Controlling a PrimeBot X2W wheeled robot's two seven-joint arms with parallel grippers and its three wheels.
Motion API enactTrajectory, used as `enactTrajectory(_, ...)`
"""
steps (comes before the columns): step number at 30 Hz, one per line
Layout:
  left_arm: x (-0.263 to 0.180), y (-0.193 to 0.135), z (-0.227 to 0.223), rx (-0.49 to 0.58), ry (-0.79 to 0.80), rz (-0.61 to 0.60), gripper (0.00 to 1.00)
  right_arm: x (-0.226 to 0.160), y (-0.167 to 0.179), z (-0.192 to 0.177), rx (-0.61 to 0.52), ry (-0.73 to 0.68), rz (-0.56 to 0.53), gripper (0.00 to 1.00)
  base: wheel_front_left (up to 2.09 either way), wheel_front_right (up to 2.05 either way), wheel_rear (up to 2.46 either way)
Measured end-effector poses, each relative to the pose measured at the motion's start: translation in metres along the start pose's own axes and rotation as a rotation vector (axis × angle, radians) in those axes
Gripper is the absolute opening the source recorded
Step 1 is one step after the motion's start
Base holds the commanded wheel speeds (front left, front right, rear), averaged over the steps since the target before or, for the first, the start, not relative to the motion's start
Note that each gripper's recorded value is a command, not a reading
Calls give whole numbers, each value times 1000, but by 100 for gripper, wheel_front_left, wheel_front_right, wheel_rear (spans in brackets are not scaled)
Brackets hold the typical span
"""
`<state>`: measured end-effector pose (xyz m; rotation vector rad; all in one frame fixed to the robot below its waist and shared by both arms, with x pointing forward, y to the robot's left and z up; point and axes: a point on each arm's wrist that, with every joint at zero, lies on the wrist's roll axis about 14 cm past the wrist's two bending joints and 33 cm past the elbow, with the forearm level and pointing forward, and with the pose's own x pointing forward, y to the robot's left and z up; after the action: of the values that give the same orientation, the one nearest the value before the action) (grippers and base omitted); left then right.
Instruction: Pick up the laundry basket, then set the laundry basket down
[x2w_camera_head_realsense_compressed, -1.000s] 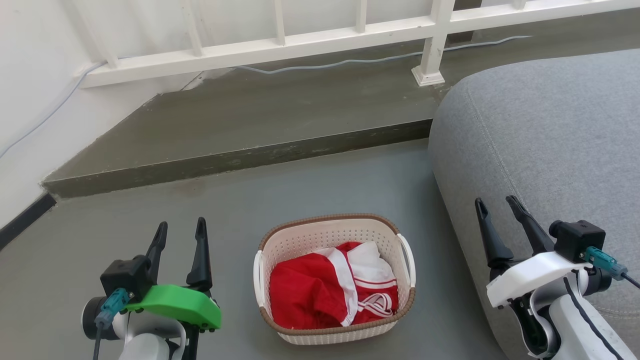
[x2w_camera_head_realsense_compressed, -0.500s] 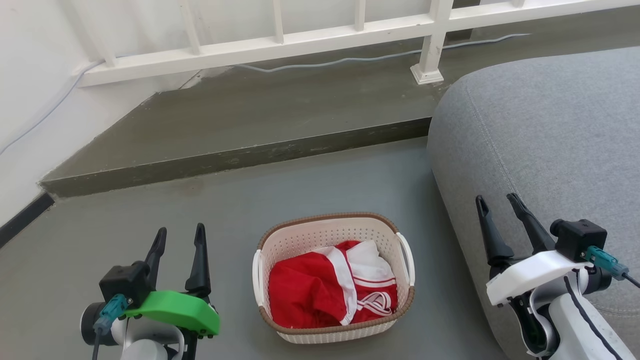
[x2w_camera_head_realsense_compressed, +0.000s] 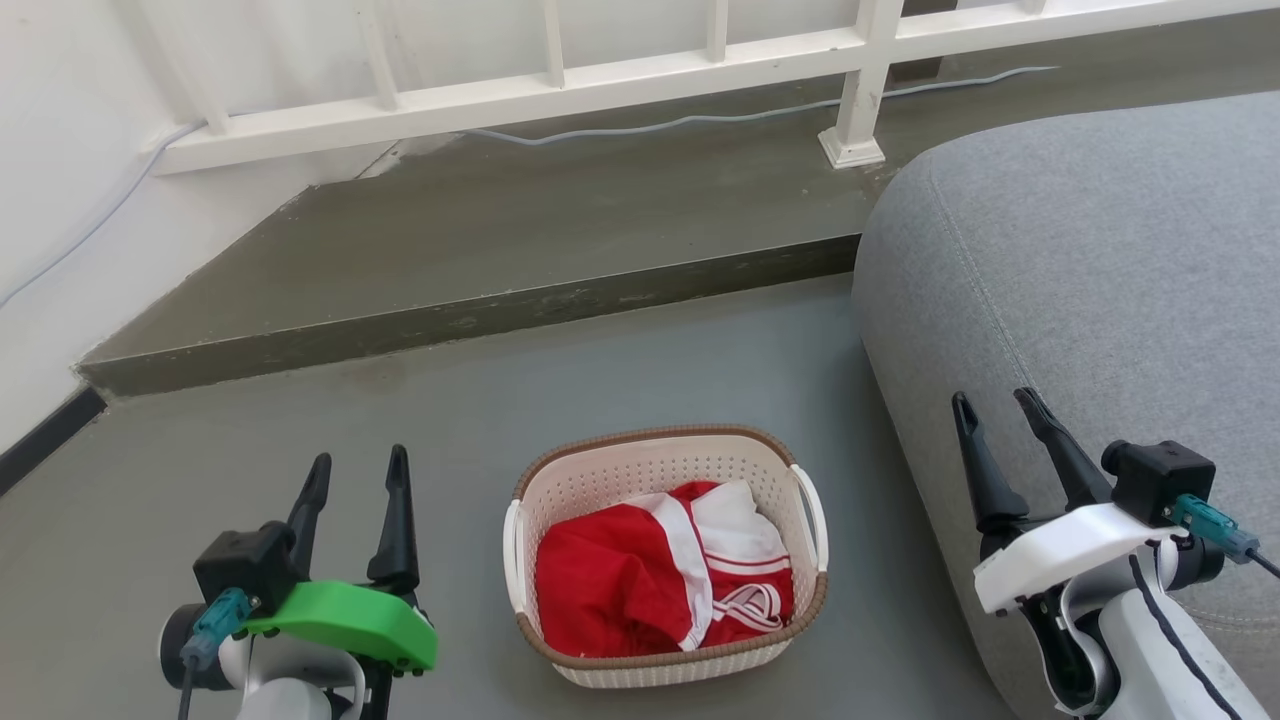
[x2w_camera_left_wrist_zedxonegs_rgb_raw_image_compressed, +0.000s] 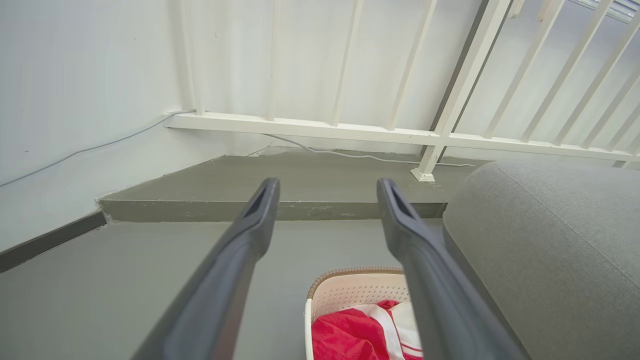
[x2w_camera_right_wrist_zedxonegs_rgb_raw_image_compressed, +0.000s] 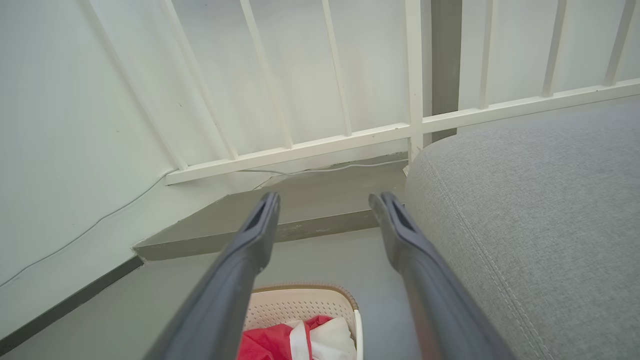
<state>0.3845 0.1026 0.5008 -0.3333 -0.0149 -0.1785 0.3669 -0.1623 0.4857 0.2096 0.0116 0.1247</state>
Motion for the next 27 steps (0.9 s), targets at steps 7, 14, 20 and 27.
enactTrajectory(7, -11, 6, -24, -20, 74, 24, 0, -16, -1, -30, 24, 88, -25, 0, 0, 0, 0)
enactTrajectory(14, -13, 13, -26, -82, 88, 54, 0, -16, -7, -31, 95, 97, -61, 0, 0, 0, 0)
enactTrajectory(20, -14, 19, -26, -174, 99, 85, 0, -15, -14, -32, 189, 104, -100, 0, 0, 0, 0)
enactTrajectory(27, -15, 27, -26, -245, 104, 118, 0, -15, -18, -33, 272, 110, -126, 0, 0, 0, 0)
